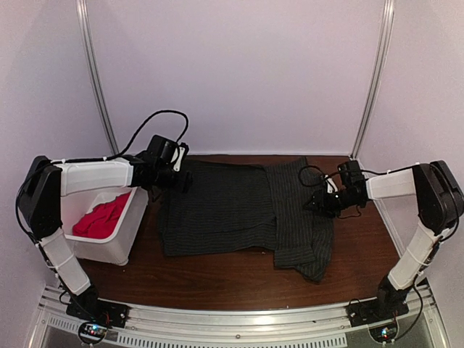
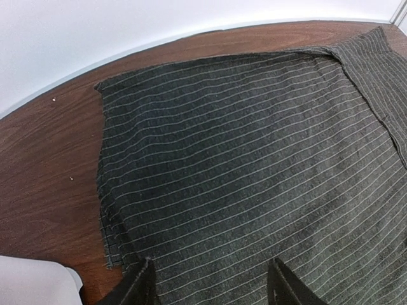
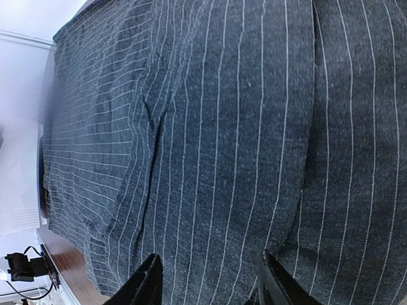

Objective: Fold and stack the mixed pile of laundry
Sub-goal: Pick up the flattened shirt from the center of the board.

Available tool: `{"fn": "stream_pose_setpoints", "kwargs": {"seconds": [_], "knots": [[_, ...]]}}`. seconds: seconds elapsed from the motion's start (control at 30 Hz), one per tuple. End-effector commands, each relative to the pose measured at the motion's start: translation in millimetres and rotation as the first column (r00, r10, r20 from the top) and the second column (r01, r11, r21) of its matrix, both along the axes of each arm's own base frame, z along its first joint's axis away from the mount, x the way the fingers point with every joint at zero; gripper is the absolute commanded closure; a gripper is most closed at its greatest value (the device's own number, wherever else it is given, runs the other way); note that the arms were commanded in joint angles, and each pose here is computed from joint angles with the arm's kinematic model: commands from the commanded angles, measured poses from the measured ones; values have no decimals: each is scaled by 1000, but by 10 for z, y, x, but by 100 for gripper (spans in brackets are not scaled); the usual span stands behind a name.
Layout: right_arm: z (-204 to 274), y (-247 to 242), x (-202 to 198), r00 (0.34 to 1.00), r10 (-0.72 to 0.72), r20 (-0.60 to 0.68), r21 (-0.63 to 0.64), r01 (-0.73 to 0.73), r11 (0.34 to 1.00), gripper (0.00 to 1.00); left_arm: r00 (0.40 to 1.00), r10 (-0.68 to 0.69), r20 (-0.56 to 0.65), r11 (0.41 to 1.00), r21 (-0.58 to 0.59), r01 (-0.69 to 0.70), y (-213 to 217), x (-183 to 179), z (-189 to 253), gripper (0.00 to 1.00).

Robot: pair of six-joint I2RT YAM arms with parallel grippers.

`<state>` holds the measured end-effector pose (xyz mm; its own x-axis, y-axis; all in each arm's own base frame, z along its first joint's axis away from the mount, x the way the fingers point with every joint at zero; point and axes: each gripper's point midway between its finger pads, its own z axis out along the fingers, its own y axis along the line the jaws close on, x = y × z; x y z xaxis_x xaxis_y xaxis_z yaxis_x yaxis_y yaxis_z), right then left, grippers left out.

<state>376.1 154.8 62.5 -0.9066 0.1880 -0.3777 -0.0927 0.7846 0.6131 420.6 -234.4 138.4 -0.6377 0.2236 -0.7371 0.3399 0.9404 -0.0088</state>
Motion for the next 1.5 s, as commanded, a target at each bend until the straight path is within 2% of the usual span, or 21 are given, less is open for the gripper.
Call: {"fn": "stream_pose_setpoints", "kwargs": {"seconds": [0.0,0.23,0.33,0.4,0.57,0.6,0.73,0.83,0.97,1.07,1.2,1.47], "knots": [[-110,-2,-62,1000,-18,-14,-6,18,1000,49,999,3,37,999,-41,-2,-82,56,118,39],[-220,53,-282,999,-19,-47,14,20,1000,48,999,-4,32,1000,-29,5,-110,63,64,39],[-220,148,-356,998,-2,-57,40,4,999,51,1000,-5,25,1000,-26,6,-116,57,29,39],[-173,224,-385,999,9,-53,68,-5,998,59,1000,-6,24,1000,-25,6,-121,55,19,39],[266,439,-241,998,42,38,200,-49,978,95,1000,-5,23,1000,-19,6,-110,48,4,39],[398,461,-144,996,43,72,206,-57,977,100,1000,-5,23,1000,-17,6,-106,45,3,39],[1017,564,445,972,36,233,215,-88,973,100,1000,-4,25,1000,-16,4,-95,36,8,39],[1535,648,1085,934,29,356,218,-113,969,100,1000,-1,27,1000,-17,2,-88,32,23,39],[2144,736,1859,886,4,464,251,-136,959,100,999,7,42,1000,-15,-7,-53,17,81,39],[2431,758,2243,848,-23,530,264,-138,955,100,998,20,54,1000,-12,-19,-12,5,127,39],[2169,801,2336,863,-14,505,271,-143,952,100,998,19,57,1000,-13,-18,-4,-9,126,39],[1284,763,1907,918,15,396,263,-129,956,100,999,2,33,1000,-13,-1,-66,18,-24,39]]}}
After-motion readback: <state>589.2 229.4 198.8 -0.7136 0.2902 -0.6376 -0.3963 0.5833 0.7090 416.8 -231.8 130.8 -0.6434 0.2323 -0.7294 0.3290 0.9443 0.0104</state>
